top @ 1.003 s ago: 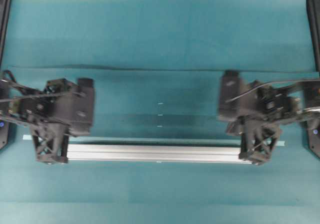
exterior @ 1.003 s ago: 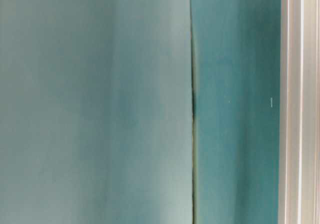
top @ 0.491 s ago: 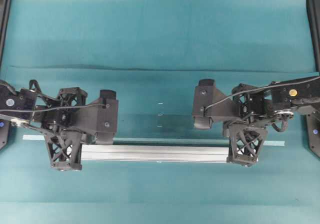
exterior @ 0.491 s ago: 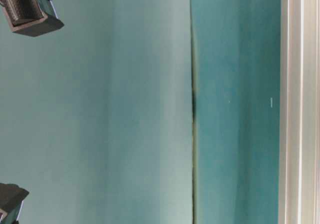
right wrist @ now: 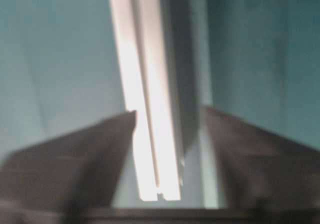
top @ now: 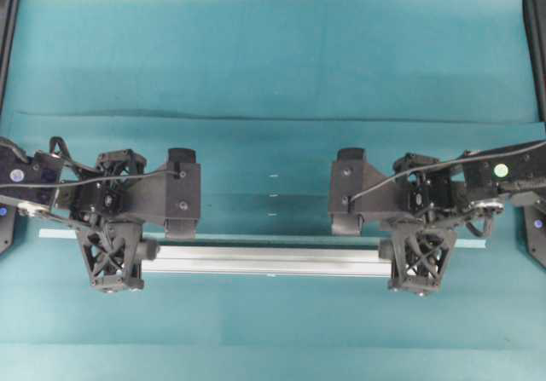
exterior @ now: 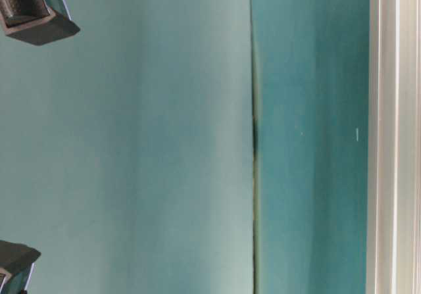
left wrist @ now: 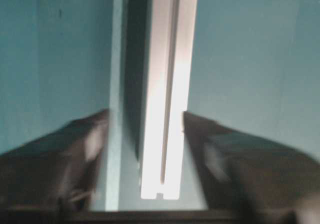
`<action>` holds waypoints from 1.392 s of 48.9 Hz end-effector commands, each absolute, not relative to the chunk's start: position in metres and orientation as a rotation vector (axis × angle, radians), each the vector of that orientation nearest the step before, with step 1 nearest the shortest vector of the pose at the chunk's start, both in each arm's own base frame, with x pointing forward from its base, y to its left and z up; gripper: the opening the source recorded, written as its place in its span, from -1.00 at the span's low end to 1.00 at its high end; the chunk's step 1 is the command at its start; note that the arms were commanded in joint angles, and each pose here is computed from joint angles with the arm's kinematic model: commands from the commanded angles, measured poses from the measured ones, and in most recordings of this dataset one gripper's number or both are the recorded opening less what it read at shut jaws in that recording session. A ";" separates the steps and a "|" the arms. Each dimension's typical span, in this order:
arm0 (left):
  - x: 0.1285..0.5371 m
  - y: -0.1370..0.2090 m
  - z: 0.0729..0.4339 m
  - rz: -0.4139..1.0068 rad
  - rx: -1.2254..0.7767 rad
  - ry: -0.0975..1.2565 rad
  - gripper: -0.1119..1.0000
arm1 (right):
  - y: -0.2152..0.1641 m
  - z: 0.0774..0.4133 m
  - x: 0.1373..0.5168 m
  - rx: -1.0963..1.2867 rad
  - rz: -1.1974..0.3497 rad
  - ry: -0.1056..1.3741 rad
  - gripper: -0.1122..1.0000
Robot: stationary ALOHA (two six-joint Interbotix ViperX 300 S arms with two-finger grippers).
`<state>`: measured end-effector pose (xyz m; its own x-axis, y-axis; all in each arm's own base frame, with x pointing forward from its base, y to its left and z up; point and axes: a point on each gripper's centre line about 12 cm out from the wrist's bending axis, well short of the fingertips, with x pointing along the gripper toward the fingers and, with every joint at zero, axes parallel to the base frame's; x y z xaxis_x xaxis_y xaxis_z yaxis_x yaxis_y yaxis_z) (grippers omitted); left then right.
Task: Lift the metal rail with both hands and move it towards you.
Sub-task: 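Position left and right grippers around the rail's left and right ends, then close both grippers on the rail ends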
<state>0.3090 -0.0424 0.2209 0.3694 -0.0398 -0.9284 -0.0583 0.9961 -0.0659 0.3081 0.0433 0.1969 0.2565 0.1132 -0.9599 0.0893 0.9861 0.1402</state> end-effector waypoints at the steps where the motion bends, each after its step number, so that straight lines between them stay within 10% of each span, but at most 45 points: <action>1: 0.309 -0.046 0.226 0.005 -0.092 1.173 0.59 | 0.047 0.197 0.312 0.175 0.021 1.305 0.64; 8: 0.309 -0.048 0.225 0.011 -0.105 1.177 0.99 | 0.051 0.191 0.312 0.158 0.025 1.323 1.00; 68: 0.326 -0.058 0.162 -0.009 -0.110 1.146 0.99 | 0.061 0.137 0.313 0.141 0.029 1.333 1.00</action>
